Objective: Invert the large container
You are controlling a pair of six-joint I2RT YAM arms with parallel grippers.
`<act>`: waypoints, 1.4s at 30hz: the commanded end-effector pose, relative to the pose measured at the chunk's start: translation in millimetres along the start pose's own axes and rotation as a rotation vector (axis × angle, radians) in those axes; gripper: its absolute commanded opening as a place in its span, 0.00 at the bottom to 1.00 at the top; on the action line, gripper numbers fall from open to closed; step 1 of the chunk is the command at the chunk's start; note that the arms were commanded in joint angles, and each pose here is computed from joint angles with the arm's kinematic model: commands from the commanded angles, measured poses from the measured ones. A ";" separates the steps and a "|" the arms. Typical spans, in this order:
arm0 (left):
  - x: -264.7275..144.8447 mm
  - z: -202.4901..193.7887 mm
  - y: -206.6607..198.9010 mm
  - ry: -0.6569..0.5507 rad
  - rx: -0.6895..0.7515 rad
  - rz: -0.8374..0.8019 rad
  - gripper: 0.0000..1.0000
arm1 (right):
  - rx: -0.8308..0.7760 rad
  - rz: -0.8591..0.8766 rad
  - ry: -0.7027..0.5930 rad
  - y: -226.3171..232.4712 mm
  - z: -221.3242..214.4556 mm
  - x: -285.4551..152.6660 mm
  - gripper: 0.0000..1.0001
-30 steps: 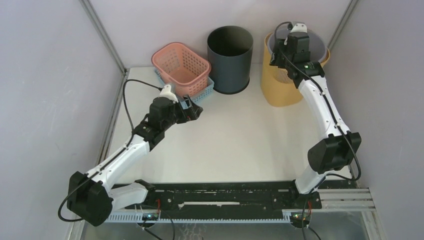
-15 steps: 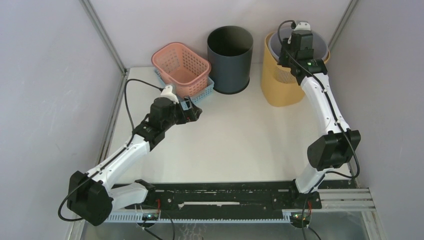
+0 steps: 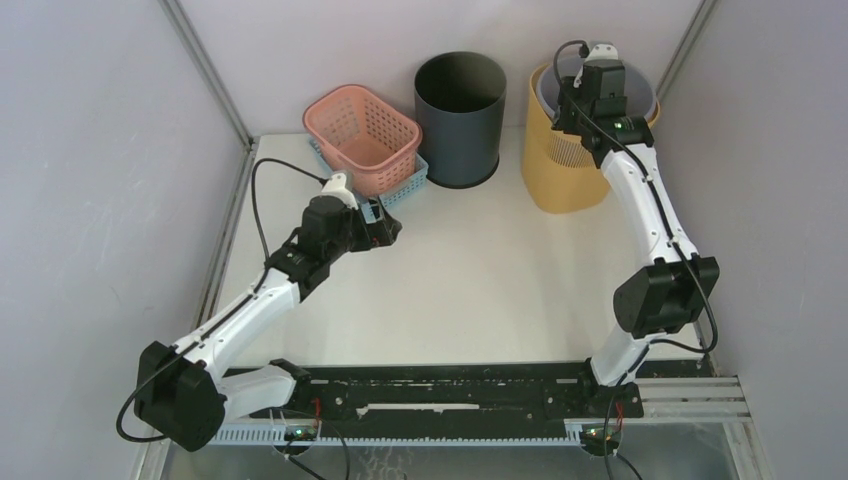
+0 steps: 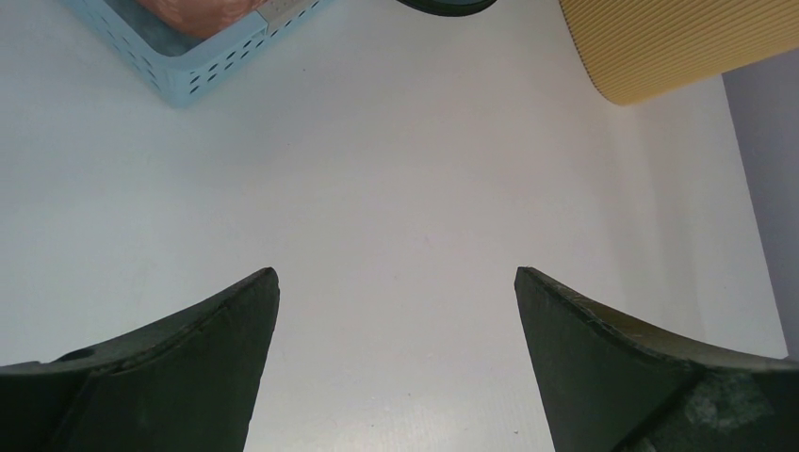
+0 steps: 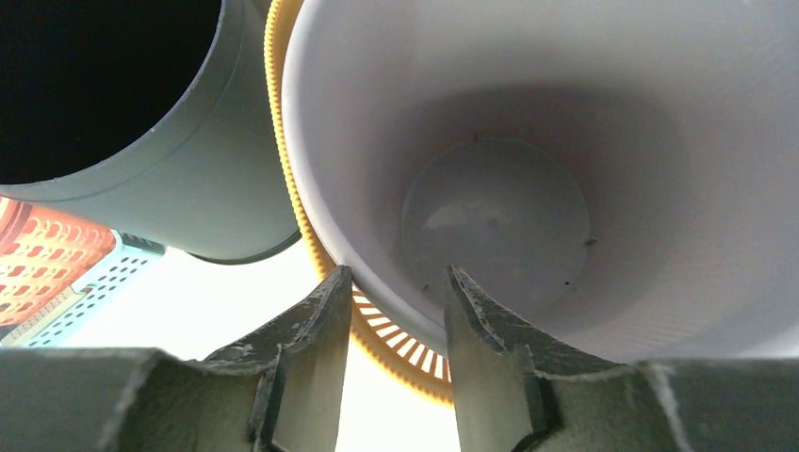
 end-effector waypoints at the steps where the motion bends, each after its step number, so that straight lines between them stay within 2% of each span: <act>1: -2.9 13.6 -7.0 -0.036 0.026 -0.002 1.00 | -0.033 -0.046 0.144 -5.3 -20.4 7.3 0.46; 5: -5.3 14.3 -6.7 -0.035 0.029 0.007 1.00 | -0.050 -0.049 0.176 -3.5 -25.4 4.5 0.47; 8: -7.0 14.9 -7.0 -0.034 0.033 0.008 1.00 | -0.059 -0.046 0.186 -3.0 -26.2 -1.4 0.57; 11: -8.1 15.6 -6.6 -0.034 0.036 0.016 1.00 | -0.064 -0.040 0.194 -3.2 -27.0 -4.9 0.56; 14: -8.3 25.4 -1.6 -0.058 0.010 0.094 1.00 | -0.054 -0.065 0.184 -3.4 -25.3 -13.5 0.60; 17: -6.6 47.7 5.2 -0.095 -0.034 0.159 1.00 | -0.049 -0.046 0.098 2.2 -20.0 -27.9 0.60; 20: -6.5 79.5 12.2 -0.166 -0.076 0.284 1.00 | -0.024 -0.076 0.038 3.0 -10.8 -41.9 0.69; 25: 3.7 131.2 10.6 -0.286 -0.096 0.425 1.00 | -0.004 -0.084 -0.077 11.1 0.3 -79.6 0.70; 28: 26.9 152.7 16.2 -0.257 -0.107 0.519 1.00 | 0.000 -0.084 -0.143 15.9 -4.5 -106.6 0.70; 32: 57.2 161.1 24.6 -0.220 -0.125 0.582 1.00 | 0.033 -0.018 -0.209 15.8 -14.5 -141.1 0.70; 39: 109.6 153.5 42.2 -0.119 -0.159 0.654 1.00 | 0.054 0.134 -0.143 23.3 -49.5 -156.9 0.71; 42: 119.5 150.4 51.2 -0.094 -0.167 0.697 0.99 | 0.059 0.196 -0.128 30.4 -68.3 -164.8 0.71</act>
Point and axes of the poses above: each gripper's point midway between its finger pads, its own x axis out along the fingers, its own y axis along the line the jaws close on, z = x × y, the point moved 10 cm from there along -x, back along the fingers, and after that the axes turned 2 degrees about -x, right-handed, at the moved point
